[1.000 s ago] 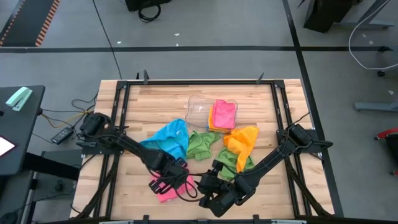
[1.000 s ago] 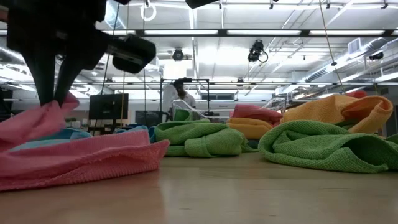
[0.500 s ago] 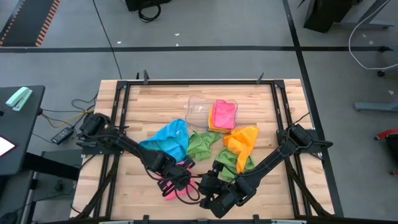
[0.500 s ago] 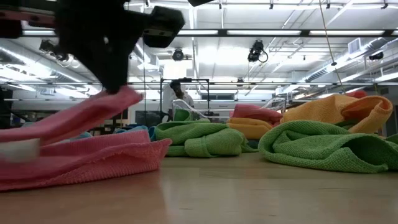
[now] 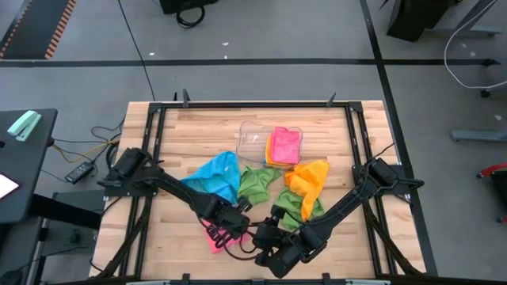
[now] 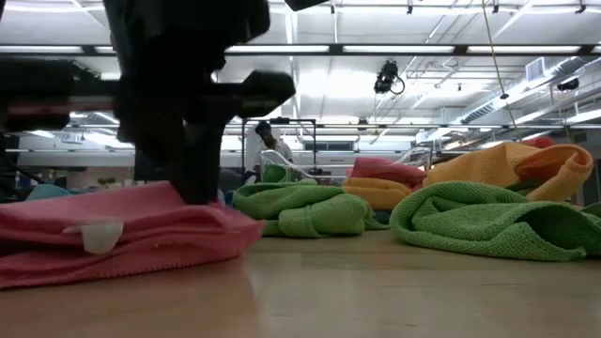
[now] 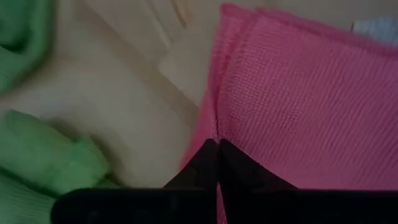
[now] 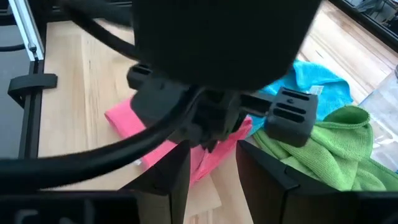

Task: Fold microfiber towels
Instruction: Fold the pink microfiber cloth

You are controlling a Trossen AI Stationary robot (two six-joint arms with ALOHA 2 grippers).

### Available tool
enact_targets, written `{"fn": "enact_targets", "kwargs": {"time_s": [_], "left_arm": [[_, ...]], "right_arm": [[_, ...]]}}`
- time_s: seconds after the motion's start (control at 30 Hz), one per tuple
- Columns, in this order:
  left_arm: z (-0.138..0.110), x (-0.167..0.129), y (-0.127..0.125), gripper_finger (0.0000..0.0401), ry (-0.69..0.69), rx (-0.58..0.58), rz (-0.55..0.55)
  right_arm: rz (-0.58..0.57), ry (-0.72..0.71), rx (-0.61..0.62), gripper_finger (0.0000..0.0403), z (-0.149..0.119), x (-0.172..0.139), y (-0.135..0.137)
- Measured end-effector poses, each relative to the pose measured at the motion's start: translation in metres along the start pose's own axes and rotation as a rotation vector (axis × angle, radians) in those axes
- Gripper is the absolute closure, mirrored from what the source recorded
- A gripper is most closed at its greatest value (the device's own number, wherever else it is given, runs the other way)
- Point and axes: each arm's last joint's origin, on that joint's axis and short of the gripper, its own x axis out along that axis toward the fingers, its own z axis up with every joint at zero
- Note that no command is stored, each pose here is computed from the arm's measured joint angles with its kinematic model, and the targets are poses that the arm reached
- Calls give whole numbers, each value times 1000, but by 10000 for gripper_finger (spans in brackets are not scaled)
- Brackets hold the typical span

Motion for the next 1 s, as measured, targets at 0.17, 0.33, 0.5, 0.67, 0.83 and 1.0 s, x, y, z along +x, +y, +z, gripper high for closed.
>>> {"fn": "enact_targets", "kwargs": {"time_s": [0.17, 0.33, 0.5, 0.67, 0.83, 1.0], "left_arm": [[-1, 3, 0, 325, 36, -3, 50], [1, -8, -5, 250, 65, 20, 111], [3, -39, -22, 211, 49, 47, 78], [4, -53, -48, 205, 41, -6, -76], [-1, -53, -69, 208, 154, -171, -125], [5, -59, -90, 203, 137, -166, -112]], "right_arm": [[-2, -3, 4, 265, 0, 0, 0], [-1, -1, -1, 265, -1, -2, 1], [-3, 1, -10, 265, -3, -4, 2], [-10, 0, -3, 265, -2, -2, 0], [4, -34, 19, 265, 4, 5, -1], [12, -78, 40, 265, 5, 22, -7]]}}
